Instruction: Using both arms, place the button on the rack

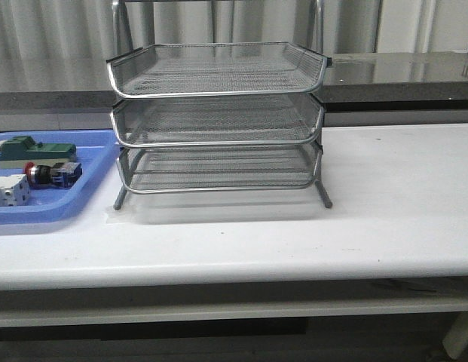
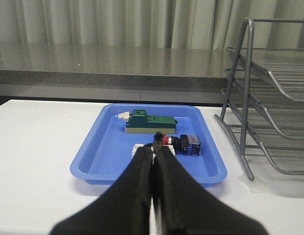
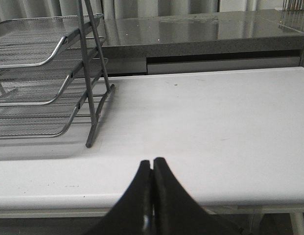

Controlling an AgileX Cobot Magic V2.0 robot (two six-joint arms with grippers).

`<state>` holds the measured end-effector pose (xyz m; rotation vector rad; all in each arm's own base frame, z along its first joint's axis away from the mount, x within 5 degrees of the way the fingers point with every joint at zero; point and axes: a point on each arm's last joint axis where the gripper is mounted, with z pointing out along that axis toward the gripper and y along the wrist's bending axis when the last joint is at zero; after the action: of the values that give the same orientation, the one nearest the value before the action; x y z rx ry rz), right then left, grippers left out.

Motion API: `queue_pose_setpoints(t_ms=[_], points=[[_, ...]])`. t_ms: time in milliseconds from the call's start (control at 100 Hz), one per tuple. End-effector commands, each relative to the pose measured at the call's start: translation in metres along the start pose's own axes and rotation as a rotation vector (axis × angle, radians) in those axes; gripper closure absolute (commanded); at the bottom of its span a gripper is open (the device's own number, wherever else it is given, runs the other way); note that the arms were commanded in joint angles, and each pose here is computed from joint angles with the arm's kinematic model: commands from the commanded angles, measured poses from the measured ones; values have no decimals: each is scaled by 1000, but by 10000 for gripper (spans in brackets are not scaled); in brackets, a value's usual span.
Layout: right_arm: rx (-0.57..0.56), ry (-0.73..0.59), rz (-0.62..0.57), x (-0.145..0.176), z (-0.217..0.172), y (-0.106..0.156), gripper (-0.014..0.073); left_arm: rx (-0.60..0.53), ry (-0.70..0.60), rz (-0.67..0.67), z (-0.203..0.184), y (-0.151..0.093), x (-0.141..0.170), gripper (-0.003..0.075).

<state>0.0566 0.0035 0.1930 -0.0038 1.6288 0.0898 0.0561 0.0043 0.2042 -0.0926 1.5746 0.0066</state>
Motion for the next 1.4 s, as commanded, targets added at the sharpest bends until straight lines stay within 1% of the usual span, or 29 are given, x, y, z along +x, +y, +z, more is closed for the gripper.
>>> queue_pose_setpoints(t_ms=[0, 630, 700, 800, 890, 1030, 1150, 1190, 1290, 1390], points=[[-6, -119, -9, -14, -3, 1, 663, 25, -54, -13, -1, -1, 7, 741], [-6, -121, -9, -14, -3, 1, 663, 25, -54, -13, -1, -1, 7, 741], [-7, -154, -9, -17, -3, 1, 663, 25, -54, -13, -1, -1, 7, 741], [-11, -255, -9, -26, -5, 1, 663, 25, -54, -13, -1, -1, 7, 741], [-12, -280, -5, -32, -7, 1, 663, 25, -54, -13, -1, -1, 7, 741], [-15, -216, 26, -48, -10, 3, 663, 25, -54, -13, -1, -1, 7, 741], [-18, -202, 39, -77, -14, 5, 663, 25, -54, -13, -1, -1, 7, 741], [-19, -176, 47, -85, -14, 5, 663, 25, -54, -13, -1, -1, 7, 741], [-26, -80, 81, -110, -7, 8, 663, 25, -54, -13, -1, -1, 7, 741], [-27, 50, 95, -129, 7, 10, 663, 25, -54, -13, -1, -1, 7, 741]])
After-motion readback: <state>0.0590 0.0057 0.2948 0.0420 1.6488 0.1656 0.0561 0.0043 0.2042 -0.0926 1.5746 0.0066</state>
